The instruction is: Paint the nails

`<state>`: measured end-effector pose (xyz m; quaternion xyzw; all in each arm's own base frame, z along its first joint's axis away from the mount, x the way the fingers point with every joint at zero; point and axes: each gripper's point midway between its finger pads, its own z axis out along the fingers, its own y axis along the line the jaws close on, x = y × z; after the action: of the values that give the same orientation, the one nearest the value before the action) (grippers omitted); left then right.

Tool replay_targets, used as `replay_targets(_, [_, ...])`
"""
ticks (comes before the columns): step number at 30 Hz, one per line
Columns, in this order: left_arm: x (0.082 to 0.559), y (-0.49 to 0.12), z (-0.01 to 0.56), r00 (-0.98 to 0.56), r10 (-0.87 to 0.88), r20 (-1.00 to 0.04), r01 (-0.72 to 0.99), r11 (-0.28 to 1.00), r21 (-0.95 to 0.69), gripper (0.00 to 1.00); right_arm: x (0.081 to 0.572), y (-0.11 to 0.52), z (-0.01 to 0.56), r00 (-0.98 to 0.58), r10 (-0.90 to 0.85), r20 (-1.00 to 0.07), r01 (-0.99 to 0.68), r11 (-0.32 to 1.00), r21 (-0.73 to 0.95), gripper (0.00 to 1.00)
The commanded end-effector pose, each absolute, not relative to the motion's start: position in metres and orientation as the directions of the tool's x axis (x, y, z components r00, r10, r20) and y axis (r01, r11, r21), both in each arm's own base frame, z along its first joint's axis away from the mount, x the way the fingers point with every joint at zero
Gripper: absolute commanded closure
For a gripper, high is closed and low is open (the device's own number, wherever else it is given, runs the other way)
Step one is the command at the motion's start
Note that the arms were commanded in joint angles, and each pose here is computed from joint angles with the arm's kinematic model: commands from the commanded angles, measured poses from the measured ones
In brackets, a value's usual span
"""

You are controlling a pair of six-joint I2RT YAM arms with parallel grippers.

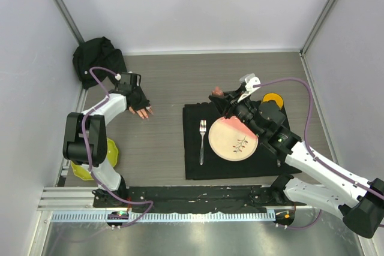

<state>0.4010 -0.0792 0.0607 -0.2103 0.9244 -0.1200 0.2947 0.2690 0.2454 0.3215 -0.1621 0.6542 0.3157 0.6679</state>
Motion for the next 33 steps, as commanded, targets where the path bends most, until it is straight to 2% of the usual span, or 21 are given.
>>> replay_targets(1, [0.4194,-0.0778,0.0733,-0.697,-0.479,-0.533,-0.311,0.872,-0.377,1.00,0.2644,0.2414,0.3506,0.007,0.284,-0.959,-0.653,0.728,0.211,0.99])
replay_targets(33, [0.4252,-0.0717,0.0715,-0.695,-0.480,-0.535,-0.324,0.874,-0.363,1.00,0.2628,0.2424,0.3510,0.002,0.294,-0.956,-0.663,0.716,0.219,0.99])
